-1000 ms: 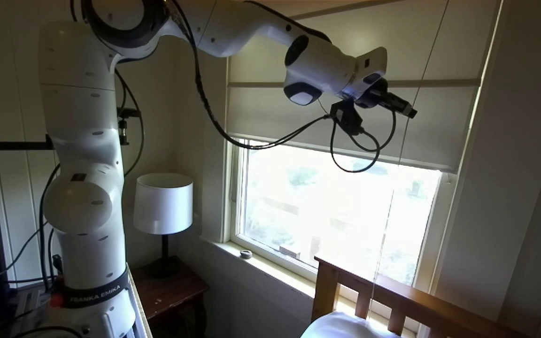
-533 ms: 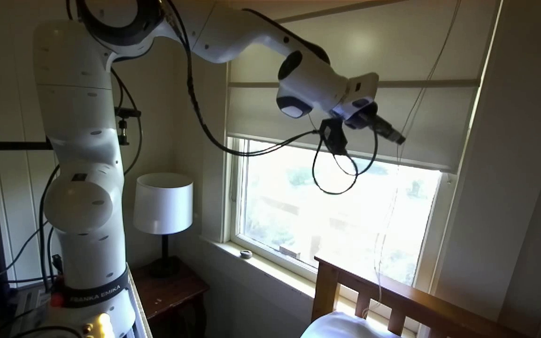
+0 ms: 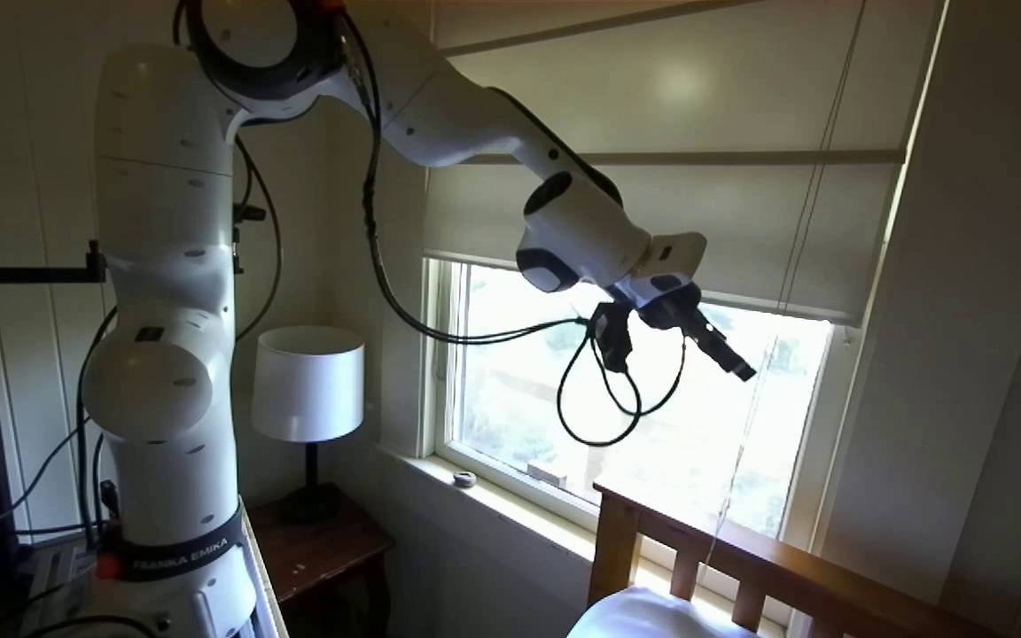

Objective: Open the curtains slightly

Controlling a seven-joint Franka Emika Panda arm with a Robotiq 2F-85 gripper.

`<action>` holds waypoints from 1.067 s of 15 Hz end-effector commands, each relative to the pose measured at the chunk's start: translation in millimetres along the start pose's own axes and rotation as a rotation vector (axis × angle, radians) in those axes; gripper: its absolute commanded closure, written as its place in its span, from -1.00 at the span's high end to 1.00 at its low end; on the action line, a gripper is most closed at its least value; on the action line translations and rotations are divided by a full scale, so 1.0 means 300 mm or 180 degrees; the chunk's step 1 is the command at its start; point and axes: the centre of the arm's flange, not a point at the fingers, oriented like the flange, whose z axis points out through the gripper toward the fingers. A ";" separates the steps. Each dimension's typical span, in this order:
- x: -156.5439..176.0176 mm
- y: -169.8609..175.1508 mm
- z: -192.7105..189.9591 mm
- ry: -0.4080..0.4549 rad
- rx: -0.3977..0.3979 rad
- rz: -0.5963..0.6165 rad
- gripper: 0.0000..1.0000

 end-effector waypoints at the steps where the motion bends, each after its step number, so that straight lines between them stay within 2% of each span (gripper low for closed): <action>1: 0.128 -0.110 -0.222 0.0314 0.0527 -0.0126 0.99; 5: 0.238 -0.260 -0.436 0.0578 0.1149 -0.0197 1.00; 8: 0.251 -0.383 -0.519 0.0520 0.1683 -0.0158 1.00; 11: 0.225 -0.480 -0.546 0.0401 0.2206 -0.0232 1.00; 12: 0.273 -0.498 -0.607 0.0434 0.1898 -0.0217 1.00; 14: 0.265 -0.527 -0.620 0.0396 0.2074 -0.0249 1.00; 16: 0.269 -0.525 -0.617 0.0388 0.2098 -0.0248 1.00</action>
